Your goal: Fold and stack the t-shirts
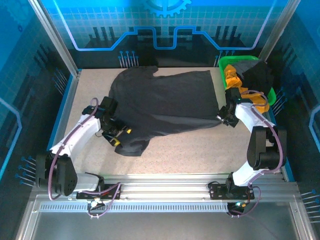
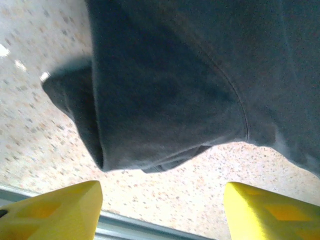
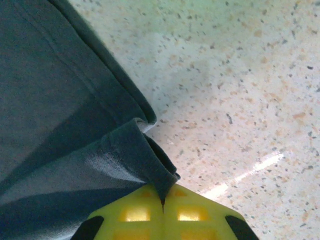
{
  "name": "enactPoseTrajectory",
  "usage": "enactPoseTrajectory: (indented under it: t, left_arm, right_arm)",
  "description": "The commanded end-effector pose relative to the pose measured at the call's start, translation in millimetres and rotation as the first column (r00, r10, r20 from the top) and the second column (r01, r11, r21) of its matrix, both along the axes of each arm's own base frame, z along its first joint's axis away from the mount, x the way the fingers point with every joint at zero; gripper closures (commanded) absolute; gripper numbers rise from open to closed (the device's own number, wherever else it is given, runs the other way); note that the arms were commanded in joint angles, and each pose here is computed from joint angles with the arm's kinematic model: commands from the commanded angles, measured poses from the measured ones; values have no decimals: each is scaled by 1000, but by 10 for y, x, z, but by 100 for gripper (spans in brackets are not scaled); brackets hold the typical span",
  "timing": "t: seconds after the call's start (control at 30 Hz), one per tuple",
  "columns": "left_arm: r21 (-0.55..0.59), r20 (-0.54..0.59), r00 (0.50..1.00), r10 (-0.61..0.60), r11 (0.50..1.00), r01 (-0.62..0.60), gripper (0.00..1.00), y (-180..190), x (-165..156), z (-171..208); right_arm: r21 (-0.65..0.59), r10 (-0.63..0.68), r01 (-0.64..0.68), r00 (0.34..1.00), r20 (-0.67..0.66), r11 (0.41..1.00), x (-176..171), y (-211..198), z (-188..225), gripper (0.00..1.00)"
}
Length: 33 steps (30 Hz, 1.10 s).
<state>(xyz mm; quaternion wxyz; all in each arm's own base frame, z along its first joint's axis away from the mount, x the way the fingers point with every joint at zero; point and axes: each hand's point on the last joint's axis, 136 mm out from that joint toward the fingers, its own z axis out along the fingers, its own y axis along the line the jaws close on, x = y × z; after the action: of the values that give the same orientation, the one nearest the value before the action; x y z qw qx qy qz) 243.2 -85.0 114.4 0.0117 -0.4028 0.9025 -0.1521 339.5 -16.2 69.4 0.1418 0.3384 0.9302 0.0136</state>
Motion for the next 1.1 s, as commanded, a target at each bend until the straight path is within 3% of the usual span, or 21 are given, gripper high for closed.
enactPoseTrajectory:
  t: [0.0, 0.13, 0.27, 0.3, 0.4, 0.67, 0.8, 1.07]
  left_arm:
    - [116, 85, 993, 85, 989, -95, 41, 476, 33, 118]
    - [75, 119, 952, 281, 954, -291, 50, 943, 169, -74]
    - [-29, 173, 921, 348, 937, -349, 55, 1123, 500, -263]
    - [-49, 169, 925, 340, 940, -336, 56, 1106, 561, -310]
    - [-74, 114, 945, 306, 951, -299, 59, 1014, 596, -474]
    - [-111, 71, 976, 205, 974, -196, 58, 694, 520, -771]
    - [-80, 31, 987, 158, 985, -156, 59, 605, 468, -927]
    - [31, -27, 990, 135, 990, -134, 66, 770, 445, -1113]
  right_arm:
    - [-56, -40, 35, 995, -96, 998, -266, -159, -105, 100]
    - [-95, -53, 41, 990, -132, 995, -353, -235, -163, 100]
    - [-107, -61, 44, 985, -159, 993, -386, -273, -229, 100]
    - [-109, -62, 44, 984, -164, 993, -387, -278, -231, 99]
    - [-100, -56, 40, 985, -163, 994, -367, -245, -194, 82]
    - [-74, -24, 15, 993, -111, 997, -327, -93, -85, 68]
    - [-68, -26, 20, 996, -87, 997, -339, -73, -9, 65]
    - [-44, -28, 27, 999, -37, 999, -414, -8, 189, 63]
